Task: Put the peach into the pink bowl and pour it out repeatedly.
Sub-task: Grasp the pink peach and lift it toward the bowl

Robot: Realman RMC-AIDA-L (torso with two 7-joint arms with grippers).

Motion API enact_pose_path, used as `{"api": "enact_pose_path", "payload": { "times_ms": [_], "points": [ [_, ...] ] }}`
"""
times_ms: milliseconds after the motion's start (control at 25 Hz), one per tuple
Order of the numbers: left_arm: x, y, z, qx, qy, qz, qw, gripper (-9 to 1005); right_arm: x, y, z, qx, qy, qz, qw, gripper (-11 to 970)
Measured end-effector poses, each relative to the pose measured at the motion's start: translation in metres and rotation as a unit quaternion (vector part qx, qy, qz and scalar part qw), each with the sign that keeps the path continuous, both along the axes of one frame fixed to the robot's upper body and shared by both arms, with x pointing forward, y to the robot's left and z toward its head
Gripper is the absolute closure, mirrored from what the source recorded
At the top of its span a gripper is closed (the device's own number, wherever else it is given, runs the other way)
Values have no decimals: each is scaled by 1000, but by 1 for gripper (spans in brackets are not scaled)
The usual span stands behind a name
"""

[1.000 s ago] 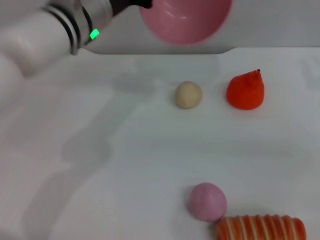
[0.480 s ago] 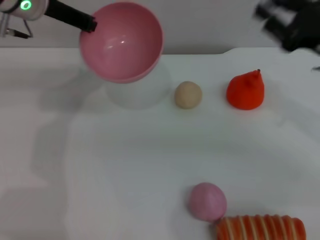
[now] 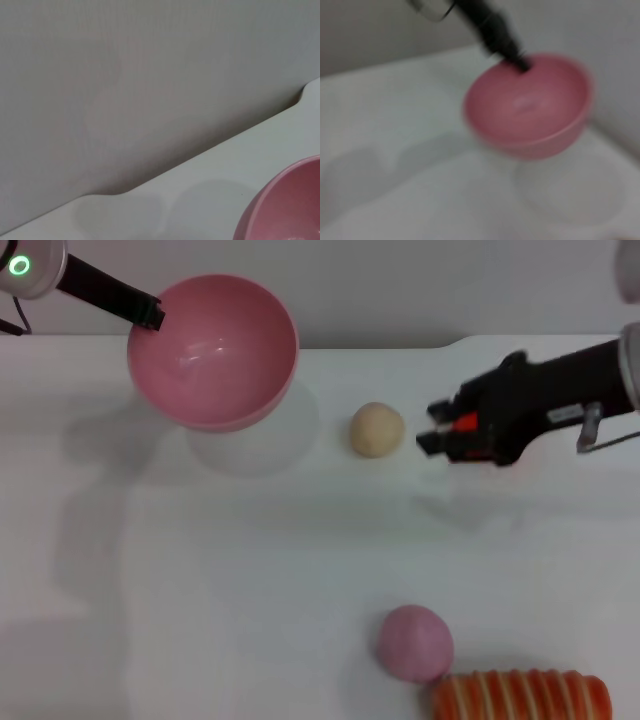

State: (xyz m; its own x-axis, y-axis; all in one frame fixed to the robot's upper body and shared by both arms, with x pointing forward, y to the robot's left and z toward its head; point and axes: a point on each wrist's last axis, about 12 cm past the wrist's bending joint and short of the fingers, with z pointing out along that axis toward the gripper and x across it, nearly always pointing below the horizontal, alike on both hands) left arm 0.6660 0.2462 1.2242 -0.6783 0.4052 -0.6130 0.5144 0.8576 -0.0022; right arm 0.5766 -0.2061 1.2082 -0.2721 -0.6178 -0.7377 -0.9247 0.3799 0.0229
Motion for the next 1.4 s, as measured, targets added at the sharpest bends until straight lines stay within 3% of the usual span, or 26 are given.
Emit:
{"api": "enact_pose_path", "payload": {
  "times_ms": [280, 520, 720, 1000, 1400],
  "points": [
    [-1, 1, -3, 2, 7, 2, 1000, 960, -11, 27, -3, -92, 60, 76, 991, 610],
    [-2, 0, -6, 4, 11, 1, 1000, 960, -16, 50, -32, -189, 92, 106, 972, 448],
    [-4, -2, -10, 4, 16, -1, 1000, 960, -15, 64, -55, -221, 87, 119, 964, 320],
    [-4, -1, -12, 3, 17, 0, 1000, 960, -21, 75, -73, -250, 88, 143, 954, 347],
    [-3, -3, -12, 1, 10, 2, 1000, 960, -27, 82, -78, -256, 98, 168, 947, 386]
  ]
}}
